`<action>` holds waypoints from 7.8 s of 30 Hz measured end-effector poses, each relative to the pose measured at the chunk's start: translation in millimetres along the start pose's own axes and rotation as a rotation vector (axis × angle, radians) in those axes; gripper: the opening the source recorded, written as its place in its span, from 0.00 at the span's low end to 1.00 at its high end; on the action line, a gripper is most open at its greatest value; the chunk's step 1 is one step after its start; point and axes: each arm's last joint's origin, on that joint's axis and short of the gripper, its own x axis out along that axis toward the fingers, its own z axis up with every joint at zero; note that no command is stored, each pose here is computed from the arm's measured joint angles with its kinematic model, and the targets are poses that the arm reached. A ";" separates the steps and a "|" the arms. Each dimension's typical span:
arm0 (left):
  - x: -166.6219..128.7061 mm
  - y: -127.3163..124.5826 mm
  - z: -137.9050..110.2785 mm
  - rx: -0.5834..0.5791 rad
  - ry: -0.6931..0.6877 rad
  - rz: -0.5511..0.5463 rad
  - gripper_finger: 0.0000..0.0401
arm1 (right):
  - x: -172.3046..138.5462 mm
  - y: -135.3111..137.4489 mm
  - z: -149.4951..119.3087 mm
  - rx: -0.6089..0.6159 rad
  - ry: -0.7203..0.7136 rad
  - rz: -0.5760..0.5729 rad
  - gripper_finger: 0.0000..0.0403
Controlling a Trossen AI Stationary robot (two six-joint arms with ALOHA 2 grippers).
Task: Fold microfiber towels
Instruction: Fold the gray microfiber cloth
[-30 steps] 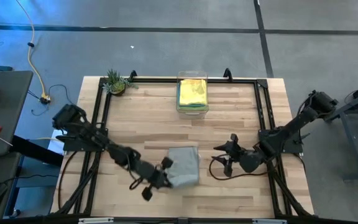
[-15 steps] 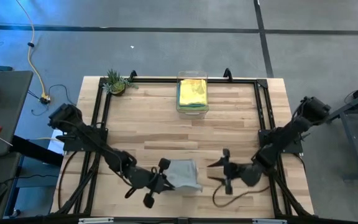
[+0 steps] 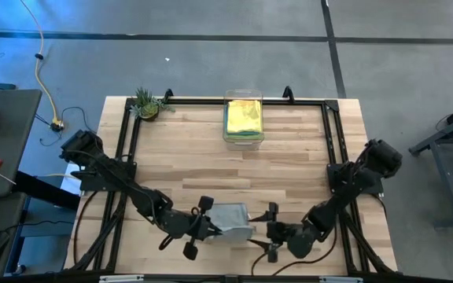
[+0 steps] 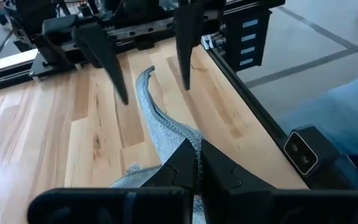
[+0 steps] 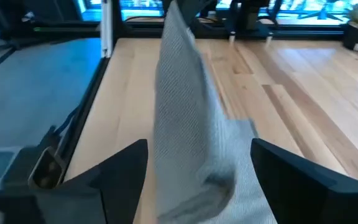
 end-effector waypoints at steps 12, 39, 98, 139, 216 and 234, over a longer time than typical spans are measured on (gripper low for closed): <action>-10.4 -3.5 5.0 -0.002 -0.019 0.071 0.00 | 8.3 -3.4 3.0 0.005 -0.007 -0.033 0.12; -107.5 59.5 79.4 -0.282 0.037 0.395 0.00 | -4.2 -39.1 145.3 0.313 0.067 -0.090 0.00; -13.5 95.6 -154.5 -0.282 0.462 0.169 0.03 | -11.4 -109.8 19.4 0.359 0.437 -0.298 0.37; 47.0 -10.9 -83.4 -0.206 0.293 -0.116 0.20 | 24.4 20.3 -18.0 -0.198 0.527 0.154 0.40; 51.2 -10.0 -84.5 -0.204 0.276 -0.100 0.29 | 28.5 53.5 -7.8 -0.334 0.830 -0.120 0.00; 66.1 38.4 -81.7 -0.175 0.229 -0.064 0.12 | 6.0 43.3 16.6 -0.382 0.869 -0.147 0.00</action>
